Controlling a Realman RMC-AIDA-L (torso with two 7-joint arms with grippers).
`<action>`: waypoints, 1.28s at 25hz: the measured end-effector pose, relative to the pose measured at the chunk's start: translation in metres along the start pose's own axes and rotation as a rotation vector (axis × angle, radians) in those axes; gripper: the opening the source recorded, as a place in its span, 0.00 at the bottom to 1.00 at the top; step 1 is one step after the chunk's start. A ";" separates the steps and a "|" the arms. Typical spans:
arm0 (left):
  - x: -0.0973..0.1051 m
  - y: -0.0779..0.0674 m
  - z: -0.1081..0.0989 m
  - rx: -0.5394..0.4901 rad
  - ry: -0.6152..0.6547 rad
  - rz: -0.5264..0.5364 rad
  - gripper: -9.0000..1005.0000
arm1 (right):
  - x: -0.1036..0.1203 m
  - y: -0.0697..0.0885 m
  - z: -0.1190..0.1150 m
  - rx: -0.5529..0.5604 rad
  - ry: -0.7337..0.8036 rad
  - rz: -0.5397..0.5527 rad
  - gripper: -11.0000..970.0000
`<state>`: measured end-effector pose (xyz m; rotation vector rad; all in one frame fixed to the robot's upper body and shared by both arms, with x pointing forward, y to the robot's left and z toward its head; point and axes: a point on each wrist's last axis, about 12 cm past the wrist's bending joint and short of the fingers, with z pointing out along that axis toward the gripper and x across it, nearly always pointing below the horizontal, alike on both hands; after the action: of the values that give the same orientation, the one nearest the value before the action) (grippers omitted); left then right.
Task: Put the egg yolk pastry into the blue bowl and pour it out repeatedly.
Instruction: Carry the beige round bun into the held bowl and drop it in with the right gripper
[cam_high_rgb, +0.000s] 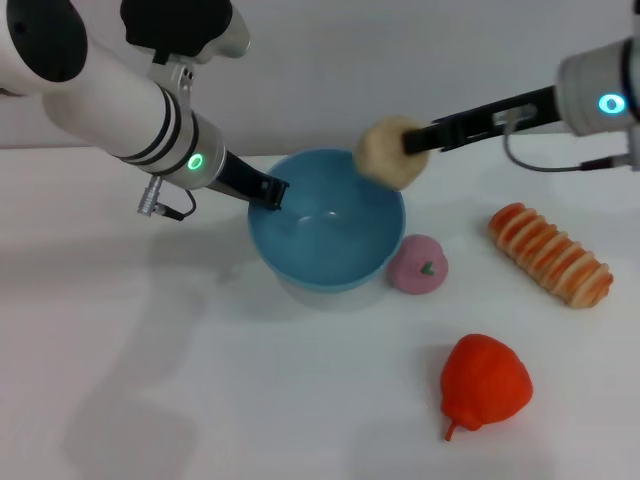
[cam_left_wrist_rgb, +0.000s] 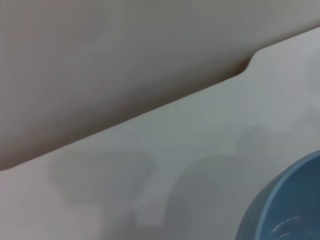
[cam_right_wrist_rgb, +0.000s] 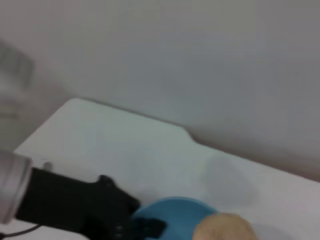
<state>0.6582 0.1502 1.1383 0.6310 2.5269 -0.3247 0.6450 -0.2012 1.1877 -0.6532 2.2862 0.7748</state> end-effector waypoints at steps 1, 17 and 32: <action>0.000 -0.001 0.000 0.003 0.001 0.001 0.01 | -0.002 0.003 0.004 -0.007 0.010 -0.012 0.04; 0.001 -0.002 0.001 0.030 -0.015 -0.035 0.01 | -0.007 0.033 0.038 -0.115 0.022 -0.118 0.04; 0.000 0.001 0.001 0.022 -0.031 -0.038 0.01 | 0.002 0.021 0.025 -0.089 -0.010 -0.097 0.43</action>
<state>0.6591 0.1507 1.1372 0.5831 2.5117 -0.3739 0.6407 -0.1707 1.1780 -0.7931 2.2029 0.8353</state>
